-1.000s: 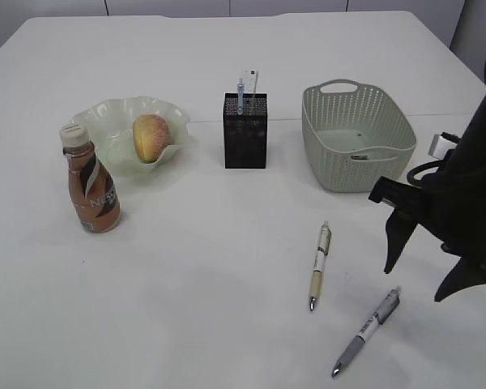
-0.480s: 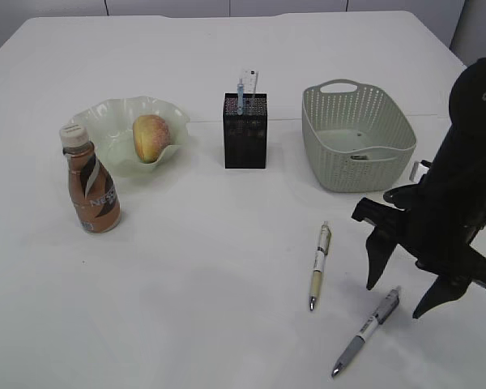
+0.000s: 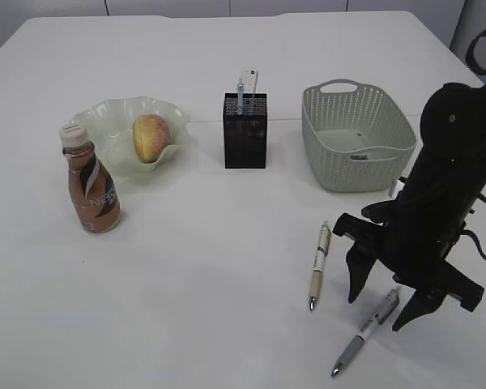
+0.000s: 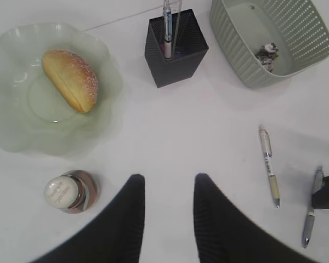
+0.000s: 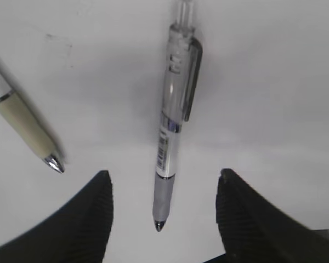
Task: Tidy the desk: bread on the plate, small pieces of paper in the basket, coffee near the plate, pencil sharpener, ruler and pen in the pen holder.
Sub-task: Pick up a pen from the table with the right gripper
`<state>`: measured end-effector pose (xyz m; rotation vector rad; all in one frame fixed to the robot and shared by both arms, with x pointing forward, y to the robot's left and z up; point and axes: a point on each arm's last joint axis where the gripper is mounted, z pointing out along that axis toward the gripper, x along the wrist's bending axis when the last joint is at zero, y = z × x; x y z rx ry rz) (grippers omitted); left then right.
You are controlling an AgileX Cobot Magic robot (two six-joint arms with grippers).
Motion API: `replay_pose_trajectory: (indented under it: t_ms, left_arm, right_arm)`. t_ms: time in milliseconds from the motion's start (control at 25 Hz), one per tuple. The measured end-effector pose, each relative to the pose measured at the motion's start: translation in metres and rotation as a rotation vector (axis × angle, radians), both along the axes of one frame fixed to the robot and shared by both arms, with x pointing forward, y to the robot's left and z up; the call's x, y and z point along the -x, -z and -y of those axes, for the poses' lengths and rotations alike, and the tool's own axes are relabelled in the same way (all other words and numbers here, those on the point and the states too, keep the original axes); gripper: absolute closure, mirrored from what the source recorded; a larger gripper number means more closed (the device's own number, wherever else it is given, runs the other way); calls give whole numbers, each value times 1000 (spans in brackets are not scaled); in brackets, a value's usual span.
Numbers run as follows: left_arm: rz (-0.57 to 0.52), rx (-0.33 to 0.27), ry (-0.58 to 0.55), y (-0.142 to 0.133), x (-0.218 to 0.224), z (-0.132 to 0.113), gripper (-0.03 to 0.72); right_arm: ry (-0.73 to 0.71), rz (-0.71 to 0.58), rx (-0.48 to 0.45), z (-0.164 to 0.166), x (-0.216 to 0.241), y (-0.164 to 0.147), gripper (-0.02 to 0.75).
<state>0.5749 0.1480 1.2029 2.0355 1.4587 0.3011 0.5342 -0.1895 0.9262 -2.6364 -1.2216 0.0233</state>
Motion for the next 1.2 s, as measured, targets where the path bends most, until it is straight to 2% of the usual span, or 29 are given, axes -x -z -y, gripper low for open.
replay_pose_trajectory:
  t_ms: [520, 1200]
  left_arm:
    - [-2, 1, 1, 0, 0, 0, 463]
    - [2, 2, 1, -2, 1, 0, 463]
  right_arm:
    - [-29, -76, 23, -10, 2, 26, 271]
    - [-14, -89, 16, -16, -1, 41, 271]
